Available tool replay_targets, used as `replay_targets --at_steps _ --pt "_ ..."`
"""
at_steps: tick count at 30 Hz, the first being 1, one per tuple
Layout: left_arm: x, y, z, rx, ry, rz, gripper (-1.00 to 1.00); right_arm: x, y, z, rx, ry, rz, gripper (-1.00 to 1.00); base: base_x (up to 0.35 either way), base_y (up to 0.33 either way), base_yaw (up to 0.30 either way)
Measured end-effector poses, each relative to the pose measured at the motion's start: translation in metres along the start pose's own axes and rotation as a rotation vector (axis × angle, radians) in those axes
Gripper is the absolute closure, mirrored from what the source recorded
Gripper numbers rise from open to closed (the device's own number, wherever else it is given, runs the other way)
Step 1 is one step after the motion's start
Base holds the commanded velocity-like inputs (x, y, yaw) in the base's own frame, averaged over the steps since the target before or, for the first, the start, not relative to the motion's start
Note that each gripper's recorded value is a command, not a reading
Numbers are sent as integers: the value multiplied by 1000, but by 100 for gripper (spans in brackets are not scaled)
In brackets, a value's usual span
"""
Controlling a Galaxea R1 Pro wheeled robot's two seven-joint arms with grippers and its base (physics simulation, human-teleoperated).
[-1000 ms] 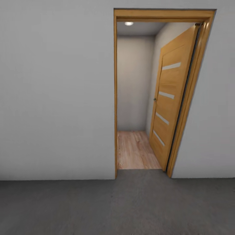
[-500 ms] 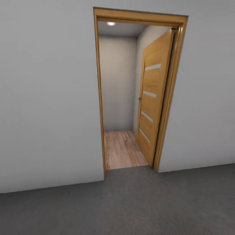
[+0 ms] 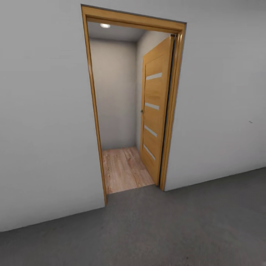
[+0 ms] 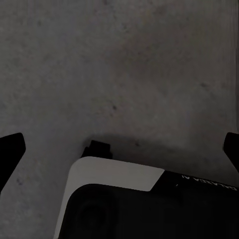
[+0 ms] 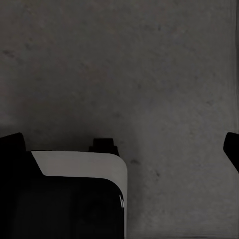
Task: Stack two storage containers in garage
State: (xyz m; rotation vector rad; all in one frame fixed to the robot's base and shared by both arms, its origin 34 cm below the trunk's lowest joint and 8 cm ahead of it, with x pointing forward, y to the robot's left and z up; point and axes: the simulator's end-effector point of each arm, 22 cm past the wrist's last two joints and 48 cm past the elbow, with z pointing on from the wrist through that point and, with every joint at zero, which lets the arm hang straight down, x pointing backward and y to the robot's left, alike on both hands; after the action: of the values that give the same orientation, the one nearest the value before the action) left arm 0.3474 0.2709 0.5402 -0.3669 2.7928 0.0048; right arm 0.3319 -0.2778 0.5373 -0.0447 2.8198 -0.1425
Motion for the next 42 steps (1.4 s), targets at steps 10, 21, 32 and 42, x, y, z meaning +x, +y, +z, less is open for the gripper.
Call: replay_targets --at_steps 10,21,32,42 --pt "2 1 0 0 10 0 -100 0 0 0 0 0 0 -100 74 -41 -266" --pt "9 1 0 1 38 8 -100 1 -1 0 0 4 -10 -100 270 -131 -32" --pt "11 2 -1 -1 47 9 -100 1 0 0 -1 3 -11 -100 298 -115 0" --pt "11 2 -1 -1 48 9 -100 0 2 0 -2 2 -10 -100 301 -103 0"
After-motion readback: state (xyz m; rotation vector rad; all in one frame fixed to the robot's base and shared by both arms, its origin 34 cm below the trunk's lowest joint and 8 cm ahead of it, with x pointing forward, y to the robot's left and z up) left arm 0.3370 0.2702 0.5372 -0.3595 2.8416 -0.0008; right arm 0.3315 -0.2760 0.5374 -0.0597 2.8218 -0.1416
